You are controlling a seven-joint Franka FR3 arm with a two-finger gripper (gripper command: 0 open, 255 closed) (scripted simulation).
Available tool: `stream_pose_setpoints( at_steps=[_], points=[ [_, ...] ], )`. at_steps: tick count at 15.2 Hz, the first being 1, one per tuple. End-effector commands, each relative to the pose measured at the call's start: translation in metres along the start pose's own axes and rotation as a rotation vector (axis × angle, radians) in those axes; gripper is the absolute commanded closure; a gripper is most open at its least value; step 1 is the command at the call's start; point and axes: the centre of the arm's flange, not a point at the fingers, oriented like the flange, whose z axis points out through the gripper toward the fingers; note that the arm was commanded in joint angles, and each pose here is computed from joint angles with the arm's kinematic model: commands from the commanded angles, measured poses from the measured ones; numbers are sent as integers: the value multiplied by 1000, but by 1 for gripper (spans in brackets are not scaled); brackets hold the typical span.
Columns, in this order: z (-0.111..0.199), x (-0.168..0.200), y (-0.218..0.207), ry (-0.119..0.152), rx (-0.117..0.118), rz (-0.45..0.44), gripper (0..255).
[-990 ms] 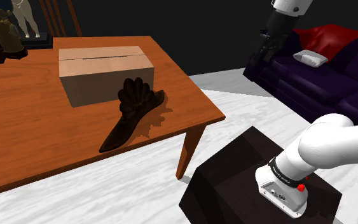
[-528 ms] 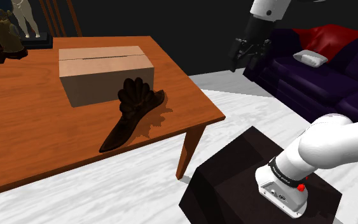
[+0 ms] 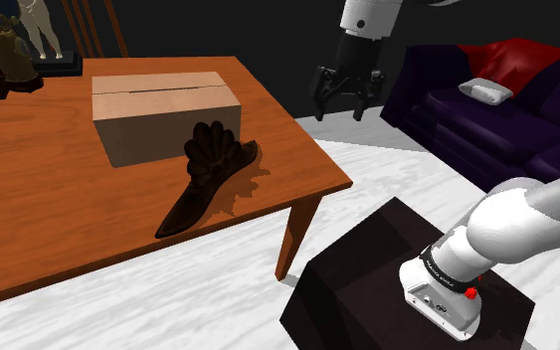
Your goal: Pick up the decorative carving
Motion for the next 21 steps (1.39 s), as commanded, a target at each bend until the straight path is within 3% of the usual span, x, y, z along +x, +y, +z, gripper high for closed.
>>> stream_pose_setpoints(
  at_steps=[1,11,21],
  points=[
    [3,4,-28,-18,8,49,0],
    [25,37,-150,-101,35,273,0],
    [48,95,-262,-184,63,497,0]
  ],
)
